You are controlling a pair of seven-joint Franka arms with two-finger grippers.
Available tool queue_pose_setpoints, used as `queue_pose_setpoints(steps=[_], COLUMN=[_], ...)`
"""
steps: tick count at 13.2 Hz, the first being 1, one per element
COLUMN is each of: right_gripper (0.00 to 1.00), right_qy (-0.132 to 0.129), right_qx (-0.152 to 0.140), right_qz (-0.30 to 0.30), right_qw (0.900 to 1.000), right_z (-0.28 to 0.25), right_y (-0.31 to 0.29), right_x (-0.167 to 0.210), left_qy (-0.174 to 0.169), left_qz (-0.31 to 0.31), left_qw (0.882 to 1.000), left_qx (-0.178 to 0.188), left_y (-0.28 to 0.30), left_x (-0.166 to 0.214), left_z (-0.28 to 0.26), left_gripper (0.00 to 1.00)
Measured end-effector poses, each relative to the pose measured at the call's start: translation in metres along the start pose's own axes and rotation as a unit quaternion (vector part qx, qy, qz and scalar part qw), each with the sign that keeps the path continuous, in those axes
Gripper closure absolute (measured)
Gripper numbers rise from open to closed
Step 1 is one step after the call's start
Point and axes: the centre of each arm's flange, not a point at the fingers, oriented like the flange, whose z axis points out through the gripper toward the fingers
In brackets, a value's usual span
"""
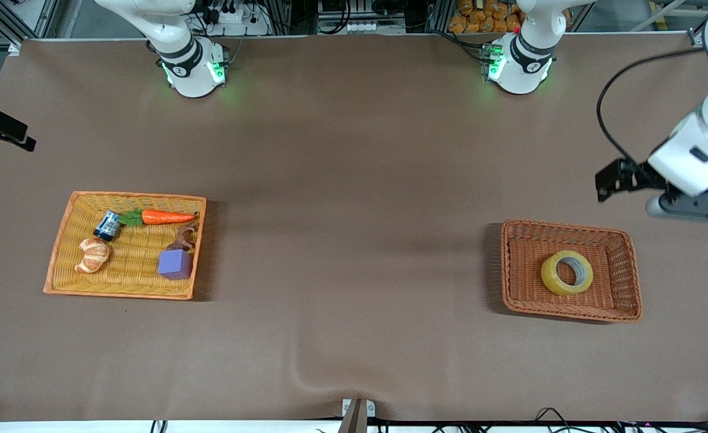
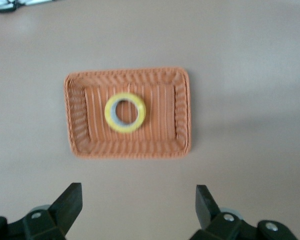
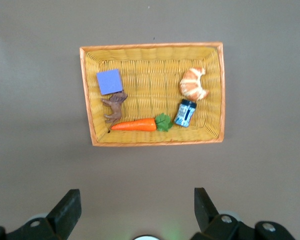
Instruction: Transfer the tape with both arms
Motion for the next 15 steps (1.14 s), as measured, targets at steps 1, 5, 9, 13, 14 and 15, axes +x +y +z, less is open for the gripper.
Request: queue_pose_setpoints(steps=[1,5,9,13,14,15], right_gripper=[0.0,0.0,0.0,0.0,0.0,0.0], right_qy=[0.005,0.006,0.002,0.001,0.0,0.0], right_qx=[-0.001,0.0,0.005,0.005,0.005,0.005], right_qz=[-0.003,0.001,0.005,0.005,0.005,0.005], right_qw=[1.0,1.0,1.0,1.0,1.0,1.0], right_z=[-0.001,0.0,0.005,0.006,0.006,0.006], right_y=[-0.003,0.001,0.005,0.005,0.005,0.005], right_x=[0.001,0.002,0.005,0.005,0.005,0.005], left_qy=[-0.008,-0.02,-0.009,-0.007,-0.007,-0.007], left_qz=[0.001,-0.004,-0.016,-0.024,-0.024,-0.023], left_qw=[1.0,1.0,1.0,0.999,0.999,0.999], left_qx=[0.001,-0.005,-0.003,-0.023,-0.027,-0.03], left_y=[0.001,-0.005,-0.016,-0.022,-0.021,-0.019], left_x=[-0.004,-0.007,-0.013,-0.015,-0.015,-0.015], left_z=[-0.002,0.0,-0.014,-0.016,-0.016,-0.016], left_gripper=[0.0,0.0,0.0,0.0,0.0,0.0])
